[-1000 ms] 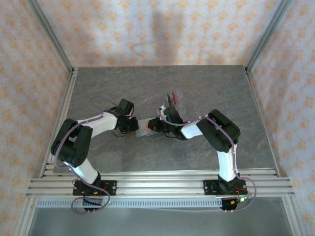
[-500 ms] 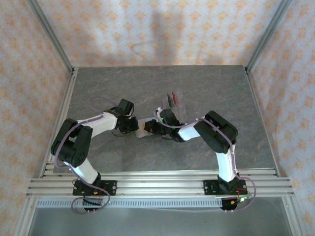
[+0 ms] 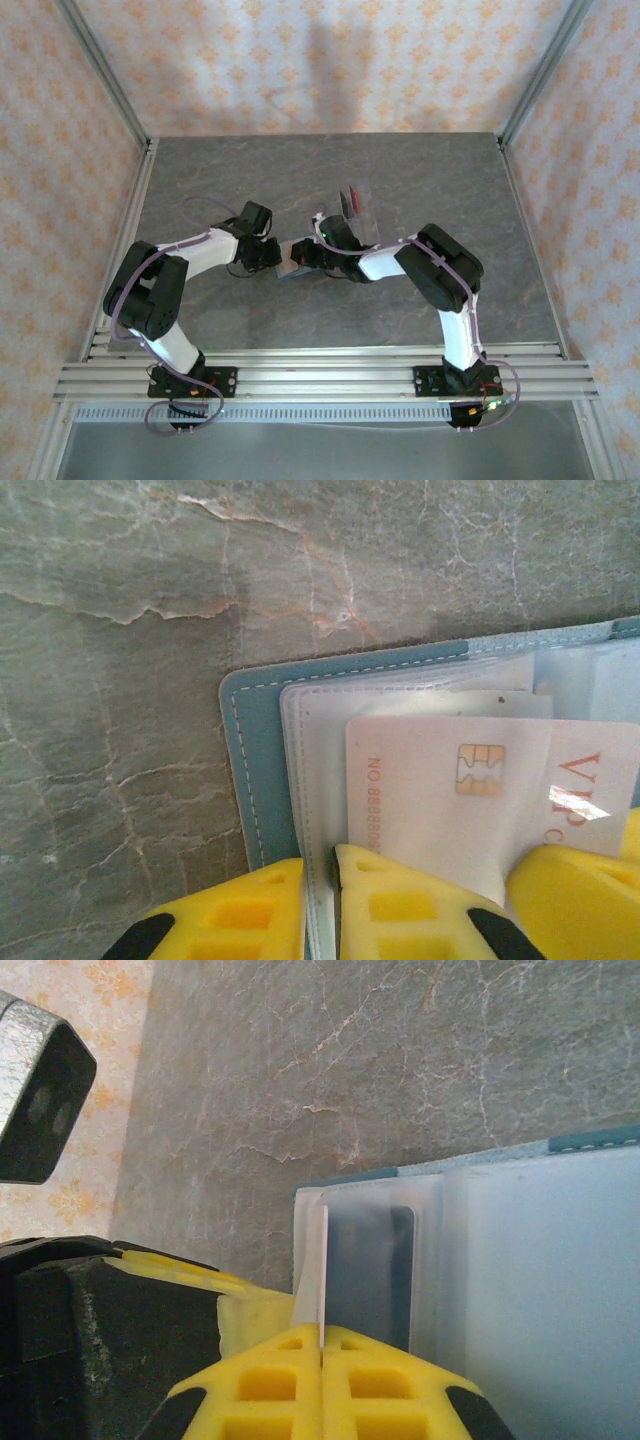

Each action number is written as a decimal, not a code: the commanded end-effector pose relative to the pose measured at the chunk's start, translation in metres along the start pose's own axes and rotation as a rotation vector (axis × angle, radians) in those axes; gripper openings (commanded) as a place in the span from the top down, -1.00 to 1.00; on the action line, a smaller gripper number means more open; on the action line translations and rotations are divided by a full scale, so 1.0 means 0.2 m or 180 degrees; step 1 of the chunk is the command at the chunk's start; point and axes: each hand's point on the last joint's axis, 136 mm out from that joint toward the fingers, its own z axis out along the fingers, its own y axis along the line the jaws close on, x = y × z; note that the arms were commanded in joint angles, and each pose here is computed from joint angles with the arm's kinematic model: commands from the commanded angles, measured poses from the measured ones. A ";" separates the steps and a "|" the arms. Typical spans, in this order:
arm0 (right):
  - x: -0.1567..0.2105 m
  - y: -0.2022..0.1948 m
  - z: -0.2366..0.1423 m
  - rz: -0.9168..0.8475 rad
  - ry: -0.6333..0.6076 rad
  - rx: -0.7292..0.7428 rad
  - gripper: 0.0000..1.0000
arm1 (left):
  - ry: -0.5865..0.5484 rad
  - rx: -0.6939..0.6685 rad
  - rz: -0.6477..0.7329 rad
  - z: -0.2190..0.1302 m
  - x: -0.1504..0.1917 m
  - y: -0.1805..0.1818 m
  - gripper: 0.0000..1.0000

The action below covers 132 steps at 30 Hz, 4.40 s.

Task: Put the credit cards into the card holder

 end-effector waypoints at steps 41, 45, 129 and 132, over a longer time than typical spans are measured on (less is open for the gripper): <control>0.16 -0.09 0.08 -0.0033 0.0558 -0.0021 0.95 | 0.0026 0.0071 -0.0638 -0.06 -0.08 0.10 0.95; 0.16 -0.09 0.08 -0.0067 0.0597 -0.0016 0.94 | 0.0087 0.0058 -0.0661 0.00 -0.07 0.11 0.96; -0.20 -0.13 -0.13 -0.1132 0.0522 0.1353 0.37 | 0.0260 -0.0054 -0.0578 0.09 -0.02 0.14 0.94; -0.18 -0.17 -0.11 -0.1211 0.0606 0.1506 0.38 | 0.0264 -0.0049 -0.0578 0.09 -0.02 0.14 0.94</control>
